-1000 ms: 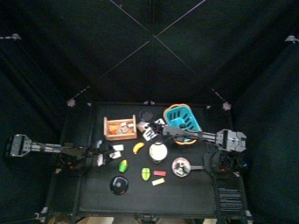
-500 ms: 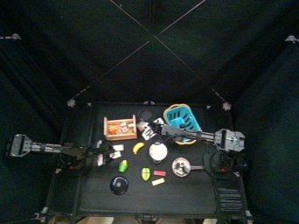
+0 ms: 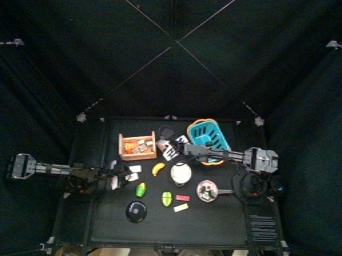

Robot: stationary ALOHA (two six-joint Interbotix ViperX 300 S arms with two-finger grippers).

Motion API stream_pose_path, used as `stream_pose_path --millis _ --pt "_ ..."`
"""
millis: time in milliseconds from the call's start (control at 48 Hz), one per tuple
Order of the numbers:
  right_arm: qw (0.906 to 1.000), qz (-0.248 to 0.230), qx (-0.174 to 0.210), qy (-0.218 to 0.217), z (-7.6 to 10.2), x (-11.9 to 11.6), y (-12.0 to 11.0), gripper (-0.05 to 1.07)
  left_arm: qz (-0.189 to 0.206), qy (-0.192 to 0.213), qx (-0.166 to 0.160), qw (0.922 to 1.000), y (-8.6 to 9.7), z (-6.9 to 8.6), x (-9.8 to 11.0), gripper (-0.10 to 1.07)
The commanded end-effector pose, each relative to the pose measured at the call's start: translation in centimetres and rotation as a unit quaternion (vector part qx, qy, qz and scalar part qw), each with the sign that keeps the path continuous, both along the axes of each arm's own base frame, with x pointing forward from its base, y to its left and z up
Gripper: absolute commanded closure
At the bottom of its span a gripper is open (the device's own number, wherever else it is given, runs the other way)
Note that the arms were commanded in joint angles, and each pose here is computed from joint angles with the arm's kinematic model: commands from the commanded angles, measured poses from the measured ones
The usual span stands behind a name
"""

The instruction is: Grab cleaver

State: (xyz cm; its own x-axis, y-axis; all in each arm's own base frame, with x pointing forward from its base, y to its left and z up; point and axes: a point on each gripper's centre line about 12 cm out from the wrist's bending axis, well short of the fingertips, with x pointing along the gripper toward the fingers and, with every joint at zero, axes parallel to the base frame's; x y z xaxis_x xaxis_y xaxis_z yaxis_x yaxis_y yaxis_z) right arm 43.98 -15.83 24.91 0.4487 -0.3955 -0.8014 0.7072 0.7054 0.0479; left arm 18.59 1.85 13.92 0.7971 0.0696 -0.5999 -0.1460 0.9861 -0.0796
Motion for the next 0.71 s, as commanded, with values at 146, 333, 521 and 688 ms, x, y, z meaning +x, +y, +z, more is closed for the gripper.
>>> stream_pose_path --millis 146,333,521,688 --pt "0.9998 -0.005 -0.011 -0.015 1.24 -0.08 -0.42 0.29 -0.001 -0.009 0.0 1.0 0.03 0.44 0.36 0.03" --pt "0.9999 -0.005 -0.011 -0.012 1.02 -0.04 -0.45 0.41 0.0 -0.008 0.0 1.0 0.03 0.43 0.35 0.03" --pt "0.9998 -0.004 -0.014 -0.012 1.17 -0.02 -0.37 0.48 -0.001 -0.007 0.0 1.0 0.0 0.38 0.32 0.03" --pt "0.9998 -0.002 -0.017 -0.01 1.06 -0.01 -0.36 0.55 0.0 -0.008 0.0 1.0 0.03 0.43 0.35 0.03"
